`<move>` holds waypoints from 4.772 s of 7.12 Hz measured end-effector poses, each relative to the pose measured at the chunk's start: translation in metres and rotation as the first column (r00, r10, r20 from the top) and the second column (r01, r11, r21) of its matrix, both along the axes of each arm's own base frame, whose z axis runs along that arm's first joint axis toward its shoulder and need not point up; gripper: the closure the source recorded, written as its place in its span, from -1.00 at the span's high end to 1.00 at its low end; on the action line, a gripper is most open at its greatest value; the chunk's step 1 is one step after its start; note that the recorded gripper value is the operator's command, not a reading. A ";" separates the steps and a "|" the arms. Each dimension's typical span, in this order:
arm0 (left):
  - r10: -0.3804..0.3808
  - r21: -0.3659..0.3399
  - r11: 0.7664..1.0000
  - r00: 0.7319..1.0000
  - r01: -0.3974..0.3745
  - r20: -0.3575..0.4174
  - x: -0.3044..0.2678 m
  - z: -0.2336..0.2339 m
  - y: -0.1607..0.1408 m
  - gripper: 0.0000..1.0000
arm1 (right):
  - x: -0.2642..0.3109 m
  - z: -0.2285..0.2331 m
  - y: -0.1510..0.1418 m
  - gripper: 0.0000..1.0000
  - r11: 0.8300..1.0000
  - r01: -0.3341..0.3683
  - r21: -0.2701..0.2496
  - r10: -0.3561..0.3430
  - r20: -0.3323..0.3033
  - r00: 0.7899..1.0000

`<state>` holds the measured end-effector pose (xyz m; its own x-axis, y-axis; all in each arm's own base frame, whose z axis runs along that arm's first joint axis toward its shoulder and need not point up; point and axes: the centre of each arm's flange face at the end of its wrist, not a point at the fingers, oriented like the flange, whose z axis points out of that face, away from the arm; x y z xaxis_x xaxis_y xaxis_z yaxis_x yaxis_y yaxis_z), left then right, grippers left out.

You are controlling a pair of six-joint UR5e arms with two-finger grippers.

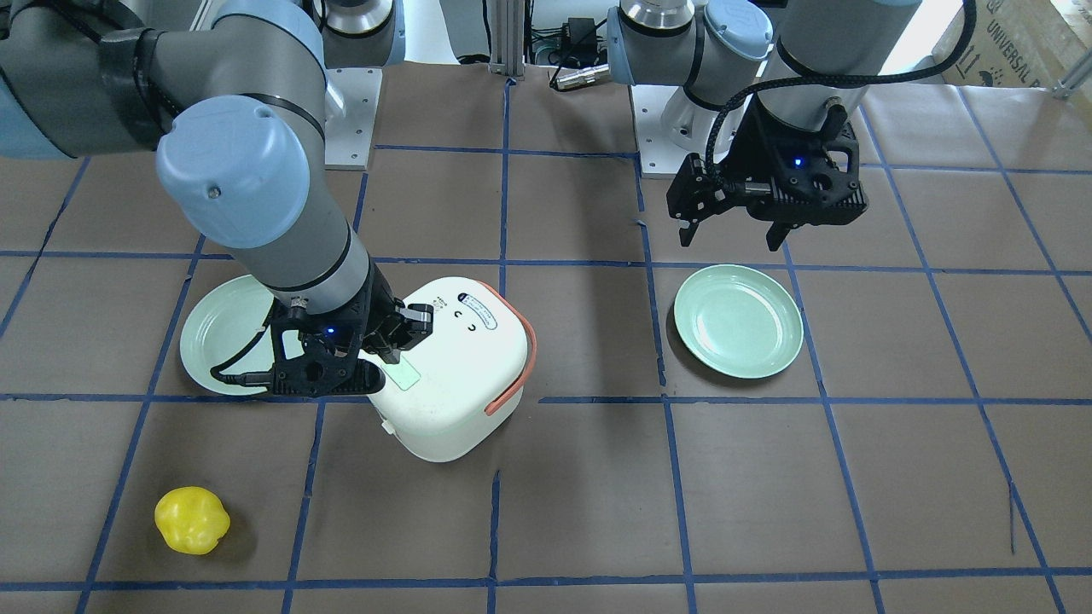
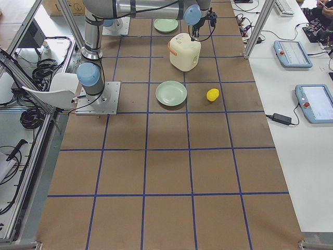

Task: Press rice cooker button
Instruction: 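Grip the lid's far edge with the right gripper, then lift the lid upward with the right gripper, swinging it open, then release the lid and withdraw the right gripper away from the cooker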

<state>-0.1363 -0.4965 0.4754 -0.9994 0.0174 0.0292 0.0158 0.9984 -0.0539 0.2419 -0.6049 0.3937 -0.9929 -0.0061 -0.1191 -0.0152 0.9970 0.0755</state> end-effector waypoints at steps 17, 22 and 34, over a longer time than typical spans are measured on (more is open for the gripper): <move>0.000 0.000 1.000 1.000 0.000 0.000 0.000 0.000 0.000 1.00 | 0.001 -0.034 -0.009 -0.79 0.999 0.000 0.039 0.000 -0.006 1.000; 0.000 -0.001 1.000 1.000 0.000 0.000 0.000 0.000 0.000 1.00 | -0.001 0.044 0.004 0.65 1.000 0.001 0.004 -0.001 -0.006 1.000; 0.000 -0.001 1.000 1.000 0.000 0.000 0.000 0.000 0.000 1.00 | -0.099 0.113 0.060 0.80 0.998 -0.062 -0.004 0.062 -0.046 0.997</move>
